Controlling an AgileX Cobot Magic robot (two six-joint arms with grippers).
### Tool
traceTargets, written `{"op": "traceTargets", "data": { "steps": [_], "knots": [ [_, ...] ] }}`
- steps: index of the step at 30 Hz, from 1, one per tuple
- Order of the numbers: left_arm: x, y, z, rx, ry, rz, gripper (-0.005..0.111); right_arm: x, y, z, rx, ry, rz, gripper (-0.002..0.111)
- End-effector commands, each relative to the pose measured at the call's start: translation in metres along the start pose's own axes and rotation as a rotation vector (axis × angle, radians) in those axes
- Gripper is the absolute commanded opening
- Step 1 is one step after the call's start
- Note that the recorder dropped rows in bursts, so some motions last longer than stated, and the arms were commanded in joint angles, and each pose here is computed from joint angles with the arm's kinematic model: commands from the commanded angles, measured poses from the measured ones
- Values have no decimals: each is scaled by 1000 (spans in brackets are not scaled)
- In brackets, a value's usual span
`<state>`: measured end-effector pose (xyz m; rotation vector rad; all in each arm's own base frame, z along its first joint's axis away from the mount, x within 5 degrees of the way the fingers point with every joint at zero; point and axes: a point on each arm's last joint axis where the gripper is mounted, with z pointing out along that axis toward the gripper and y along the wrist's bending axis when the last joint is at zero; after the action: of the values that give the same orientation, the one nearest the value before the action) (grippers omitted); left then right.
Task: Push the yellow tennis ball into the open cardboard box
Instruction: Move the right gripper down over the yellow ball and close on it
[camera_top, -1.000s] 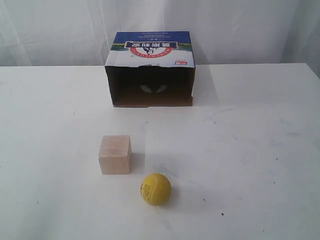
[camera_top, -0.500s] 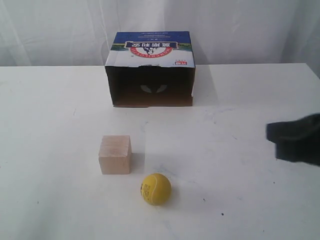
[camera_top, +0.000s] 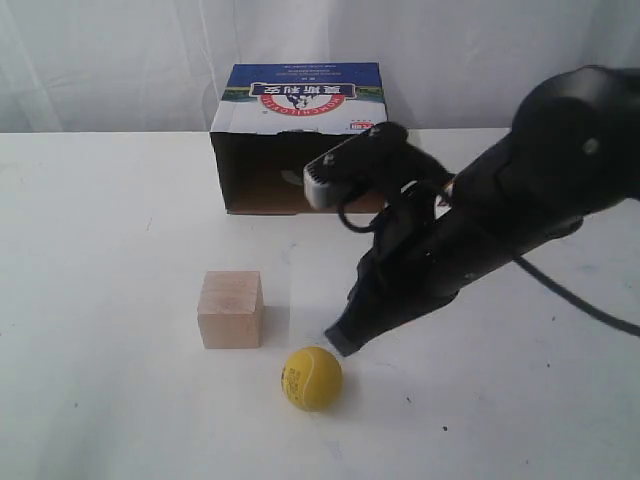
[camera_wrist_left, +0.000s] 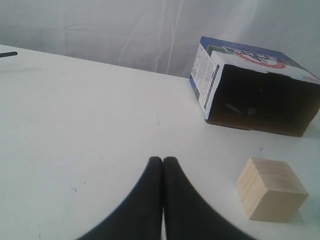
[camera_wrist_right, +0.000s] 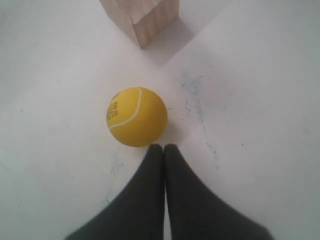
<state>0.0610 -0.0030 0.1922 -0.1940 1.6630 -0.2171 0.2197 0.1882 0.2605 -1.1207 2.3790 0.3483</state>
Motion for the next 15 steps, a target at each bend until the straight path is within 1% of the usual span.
{"op": "traceTargets", "data": {
  "steps": [1,6,12,15],
  "knots": [
    [1,0,0,6,-3,-15,0,-2,20,16,-7,54,-78,0],
    [1,0,0,6,-3,-15,0,-3,35,33,-39,101,-127,0],
    [3,0,0,9,25,-11,0,-11,37,41,-47,115,-151,0],
    [6,-1,0,13,59,-11,0,-15,37,39,-45,102,-156,7]
  ]
}}
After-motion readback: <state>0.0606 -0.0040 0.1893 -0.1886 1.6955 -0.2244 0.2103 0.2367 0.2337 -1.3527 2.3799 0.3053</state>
